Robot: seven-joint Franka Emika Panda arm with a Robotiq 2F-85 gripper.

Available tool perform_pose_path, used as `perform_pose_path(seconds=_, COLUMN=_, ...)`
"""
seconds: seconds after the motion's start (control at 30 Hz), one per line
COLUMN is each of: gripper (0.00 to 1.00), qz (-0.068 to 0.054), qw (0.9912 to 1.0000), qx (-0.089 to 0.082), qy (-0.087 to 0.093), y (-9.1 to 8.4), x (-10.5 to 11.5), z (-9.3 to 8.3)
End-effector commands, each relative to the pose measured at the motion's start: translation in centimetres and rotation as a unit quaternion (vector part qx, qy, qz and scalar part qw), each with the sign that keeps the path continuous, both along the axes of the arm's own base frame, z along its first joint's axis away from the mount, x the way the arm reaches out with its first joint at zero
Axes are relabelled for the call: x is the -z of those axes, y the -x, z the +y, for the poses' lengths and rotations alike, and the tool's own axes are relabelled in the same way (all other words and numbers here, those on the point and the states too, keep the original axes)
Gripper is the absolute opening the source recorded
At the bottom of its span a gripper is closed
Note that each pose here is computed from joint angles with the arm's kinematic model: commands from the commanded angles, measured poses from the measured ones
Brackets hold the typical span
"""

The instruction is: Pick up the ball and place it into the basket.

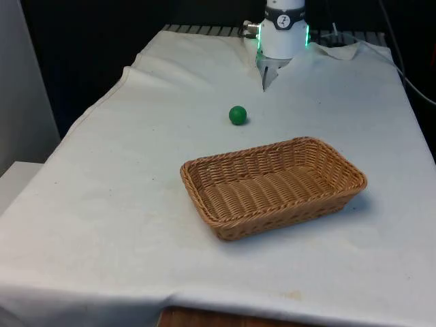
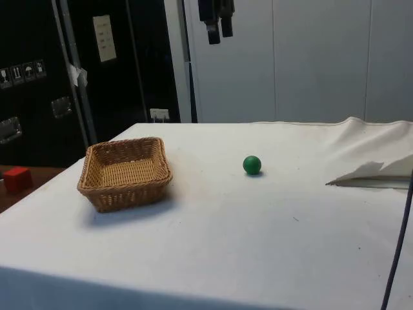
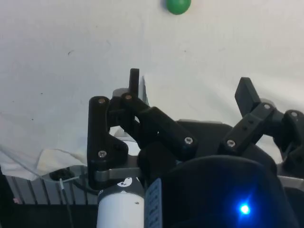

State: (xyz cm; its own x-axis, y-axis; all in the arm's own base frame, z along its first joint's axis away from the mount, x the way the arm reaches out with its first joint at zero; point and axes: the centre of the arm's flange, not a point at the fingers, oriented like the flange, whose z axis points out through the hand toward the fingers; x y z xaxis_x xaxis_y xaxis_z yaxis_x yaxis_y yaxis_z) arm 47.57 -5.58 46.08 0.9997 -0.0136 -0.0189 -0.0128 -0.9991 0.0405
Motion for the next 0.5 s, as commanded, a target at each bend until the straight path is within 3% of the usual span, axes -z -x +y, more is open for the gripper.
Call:
perform_pose_path(seconds=0.0, gripper=1.00, qz=0.000, qw=1.00000, qx=0.000, qy=-0.001, y=0.2, x=0.1, z=-0.2)
perform_pose_path(seconds=0.03, gripper=1.00, qz=-0.004, qw=0.99999, qx=-0.001, qy=-0.002, y=0.5, x=0.4, z=-0.7)
perform_pose_path(seconds=0.27, gripper=1.00, qz=-0.008, qw=0.99987, qx=-0.005, qy=-0.013, y=1.2, x=1.9, z=-2.1)
perform_pose_path(seconds=0.3, gripper=1.00, qz=-0.002, qw=0.99993, qx=-0.003, qy=-0.011, y=1.0, x=1.7, z=-1.9)
perform_pose_path(seconds=0.33, gripper=1.00, qz=-0.009, qw=0.99984, qx=-0.006, qy=-0.014, y=1.3, x=2.1, z=-2.2)
perform_pose_path(seconds=0.47, gripper=1.00, qz=-0.012, qw=0.99971, qx=-0.009, qy=-0.019, y=1.6, x=3.0, z=-2.7)
